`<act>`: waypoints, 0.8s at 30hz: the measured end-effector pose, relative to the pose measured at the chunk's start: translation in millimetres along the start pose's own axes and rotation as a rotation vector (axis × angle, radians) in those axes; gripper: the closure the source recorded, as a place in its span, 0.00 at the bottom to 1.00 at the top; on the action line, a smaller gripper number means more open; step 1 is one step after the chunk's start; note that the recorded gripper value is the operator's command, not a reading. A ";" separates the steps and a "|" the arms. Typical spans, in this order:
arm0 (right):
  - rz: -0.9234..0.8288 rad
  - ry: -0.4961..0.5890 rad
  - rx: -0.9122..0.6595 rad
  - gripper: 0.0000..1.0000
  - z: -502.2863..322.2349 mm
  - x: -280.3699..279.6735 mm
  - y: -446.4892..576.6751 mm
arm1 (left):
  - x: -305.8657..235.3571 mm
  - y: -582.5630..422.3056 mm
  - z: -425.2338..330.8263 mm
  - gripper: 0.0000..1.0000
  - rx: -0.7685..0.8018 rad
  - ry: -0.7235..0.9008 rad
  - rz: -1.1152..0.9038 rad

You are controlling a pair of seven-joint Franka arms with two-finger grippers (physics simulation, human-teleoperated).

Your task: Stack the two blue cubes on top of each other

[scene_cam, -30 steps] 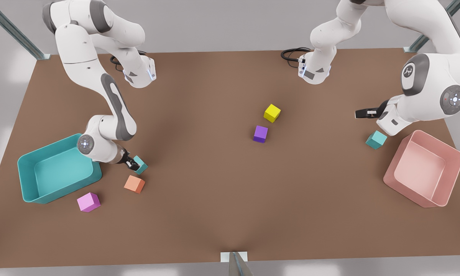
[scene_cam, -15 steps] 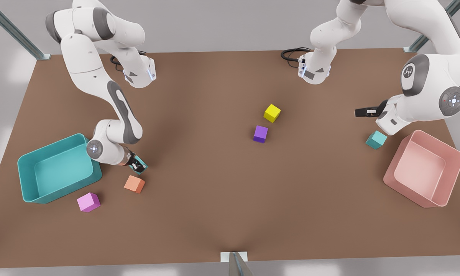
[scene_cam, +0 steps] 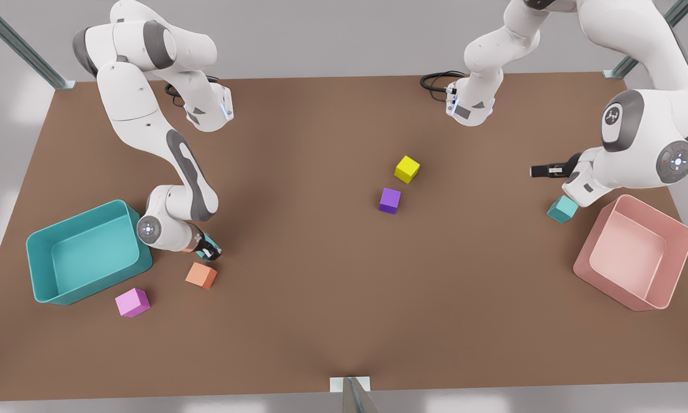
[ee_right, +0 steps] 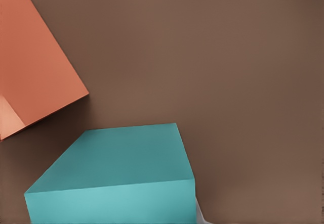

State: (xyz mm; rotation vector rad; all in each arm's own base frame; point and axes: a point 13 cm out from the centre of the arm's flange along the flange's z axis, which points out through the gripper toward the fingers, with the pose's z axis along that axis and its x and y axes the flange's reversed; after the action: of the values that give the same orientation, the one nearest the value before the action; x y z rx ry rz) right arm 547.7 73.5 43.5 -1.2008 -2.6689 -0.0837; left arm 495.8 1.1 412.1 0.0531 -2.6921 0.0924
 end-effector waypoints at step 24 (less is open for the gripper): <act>-0.183 -0.001 -0.252 0.30 29.3 317.7 356.2 | -109.5 208.2 180.9 0.00 -0.144 -0.167 0.338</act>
State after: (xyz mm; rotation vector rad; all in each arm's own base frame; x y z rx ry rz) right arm 603.4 547.6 71.1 -1.0151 -2.8276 -0.4608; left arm 505.6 197.9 190.1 -0.4574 -2.8395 -0.0040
